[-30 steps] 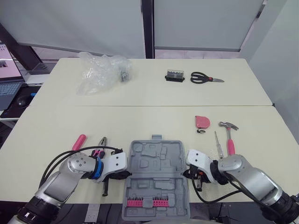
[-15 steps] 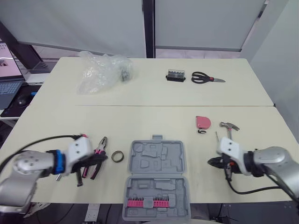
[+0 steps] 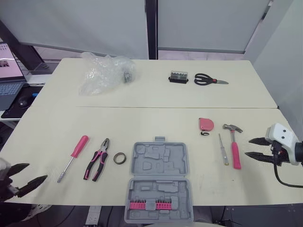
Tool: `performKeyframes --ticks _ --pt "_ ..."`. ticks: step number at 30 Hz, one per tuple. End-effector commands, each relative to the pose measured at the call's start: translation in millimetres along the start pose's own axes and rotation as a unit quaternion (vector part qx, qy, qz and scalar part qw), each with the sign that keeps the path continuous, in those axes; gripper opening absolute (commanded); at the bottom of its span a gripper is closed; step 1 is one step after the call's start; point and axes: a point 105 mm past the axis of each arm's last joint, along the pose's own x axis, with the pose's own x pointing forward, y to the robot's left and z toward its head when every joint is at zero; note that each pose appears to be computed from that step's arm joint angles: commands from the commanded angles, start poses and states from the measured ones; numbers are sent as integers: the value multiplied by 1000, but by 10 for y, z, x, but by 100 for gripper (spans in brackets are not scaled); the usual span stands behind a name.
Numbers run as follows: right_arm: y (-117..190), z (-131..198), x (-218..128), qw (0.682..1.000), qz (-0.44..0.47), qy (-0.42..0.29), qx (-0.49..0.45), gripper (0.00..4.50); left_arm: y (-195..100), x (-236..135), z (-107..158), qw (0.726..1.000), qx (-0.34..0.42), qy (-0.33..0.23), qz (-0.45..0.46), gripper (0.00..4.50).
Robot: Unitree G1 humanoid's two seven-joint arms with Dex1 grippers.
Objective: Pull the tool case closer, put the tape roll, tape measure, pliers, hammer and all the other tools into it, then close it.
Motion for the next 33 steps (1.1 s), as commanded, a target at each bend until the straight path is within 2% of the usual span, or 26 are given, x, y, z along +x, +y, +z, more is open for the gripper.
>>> performKeyframes --ticks 1,2,11,15,20,25,28,31,33 --pt "-81 79 -134 1000 -11 -8 -23 413 46 -74 105 1000 17 -17 10 450" --pt "-82 75 -142 1000 -9 -8 -24 448 43 -71 106 1000 16 -17 10 450" --pt "-114 78 -140 999 -23 -18 -43 448 26 -1 229 999 33 -20 -5 450" --pt "30 224 -41 996 0 -53 -66 448 -312 226 439 992 91 -21 -89 450" --pt "394 648 176 984 72 -127 -98 448 -810 526 696 972 141 -42 -186 450" --pt "796 1113 366 961 142 -199 -130 448 -1099 699 836 952 174 -64 -244 450" --pt "895 1247 429 953 163 -218 -134 448 -1218 757 840 939 192 -69 -277 450" --pt "916 1316 476 950 168 -227 -133 450 -1336 805 833 924 208 -70 -312 390" --pt "916 1332 498 950 168 -229 -132 450 -1378 844 824 917 222 -67 -326 325"
